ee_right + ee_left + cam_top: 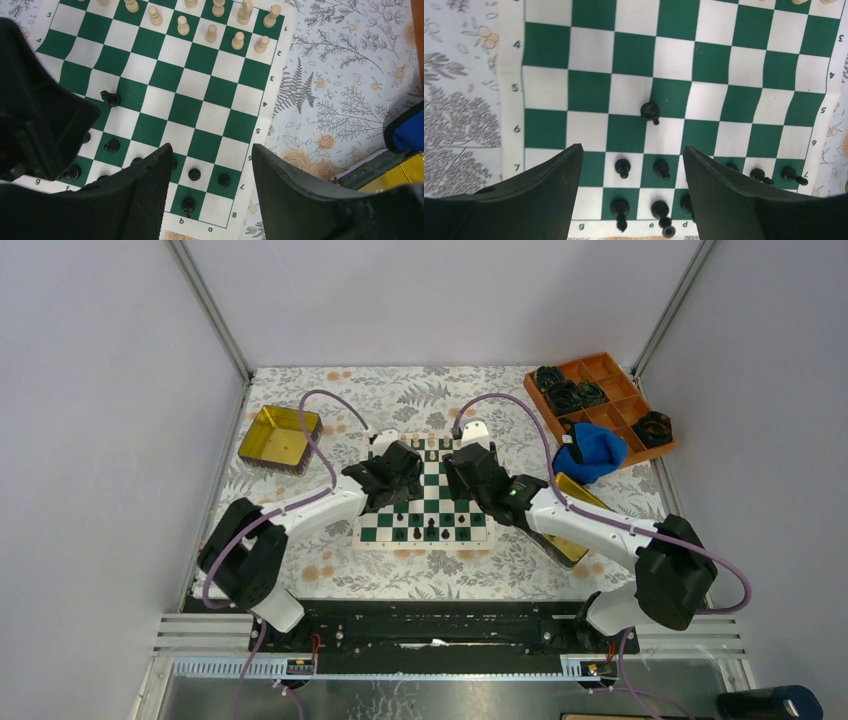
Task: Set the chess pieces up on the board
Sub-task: Pick up the chess piece from the chessboard.
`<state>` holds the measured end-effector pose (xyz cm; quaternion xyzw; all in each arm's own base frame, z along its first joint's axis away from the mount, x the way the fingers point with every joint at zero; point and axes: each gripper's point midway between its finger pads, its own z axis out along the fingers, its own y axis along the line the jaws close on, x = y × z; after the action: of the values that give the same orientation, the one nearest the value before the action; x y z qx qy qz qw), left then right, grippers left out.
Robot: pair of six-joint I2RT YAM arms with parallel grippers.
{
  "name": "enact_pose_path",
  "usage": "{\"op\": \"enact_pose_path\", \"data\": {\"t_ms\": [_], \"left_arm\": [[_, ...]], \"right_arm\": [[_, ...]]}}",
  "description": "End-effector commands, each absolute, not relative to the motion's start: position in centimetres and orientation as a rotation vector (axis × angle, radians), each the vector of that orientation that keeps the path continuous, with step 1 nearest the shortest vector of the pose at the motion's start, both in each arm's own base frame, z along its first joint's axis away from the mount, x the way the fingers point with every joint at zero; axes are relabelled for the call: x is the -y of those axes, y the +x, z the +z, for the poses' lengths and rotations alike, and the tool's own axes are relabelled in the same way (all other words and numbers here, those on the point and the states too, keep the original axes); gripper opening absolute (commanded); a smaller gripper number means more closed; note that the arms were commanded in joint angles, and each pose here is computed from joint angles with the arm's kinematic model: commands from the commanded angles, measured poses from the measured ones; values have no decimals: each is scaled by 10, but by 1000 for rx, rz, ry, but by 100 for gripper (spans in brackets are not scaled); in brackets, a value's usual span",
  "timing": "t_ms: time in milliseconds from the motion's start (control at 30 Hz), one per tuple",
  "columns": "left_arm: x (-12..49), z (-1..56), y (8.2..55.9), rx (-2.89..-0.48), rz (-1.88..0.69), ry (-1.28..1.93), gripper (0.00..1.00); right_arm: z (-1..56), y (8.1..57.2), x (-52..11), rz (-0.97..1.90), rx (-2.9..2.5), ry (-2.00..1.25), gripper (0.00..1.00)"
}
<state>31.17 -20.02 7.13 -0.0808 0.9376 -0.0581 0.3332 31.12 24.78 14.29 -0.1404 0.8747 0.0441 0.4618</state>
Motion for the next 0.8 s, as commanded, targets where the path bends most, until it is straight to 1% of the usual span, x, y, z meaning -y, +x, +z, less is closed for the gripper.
{"op": "enact_pose_path", "data": {"t_ms": [0, 300, 467, 567, 633, 767], "left_arm": [[220, 78, 335, -2414, -198, -178, 79], [232, 60, 349, -2453, -171, -186, 73], [234, 51, 352, -2476, -151, -209, 67], [235, 46, 354, -2483, -145, -222, 62], [236, 45, 355, -2485, -141, -228, 60], [235, 42, 356, -2491, -125, -232, 52]], "right_arm": [[166, 317, -245, 152, -2079, -260, 65], [168, 315, -236, 135, -2062, -261, 65], [168, 315, -232, 130, -2054, -256, 65], [169, 315, -230, 128, -2050, -250, 64], [168, 315, -228, 124, -2051, -248, 64], [166, 314, -227, 128, -2051, -246, 64]]}}
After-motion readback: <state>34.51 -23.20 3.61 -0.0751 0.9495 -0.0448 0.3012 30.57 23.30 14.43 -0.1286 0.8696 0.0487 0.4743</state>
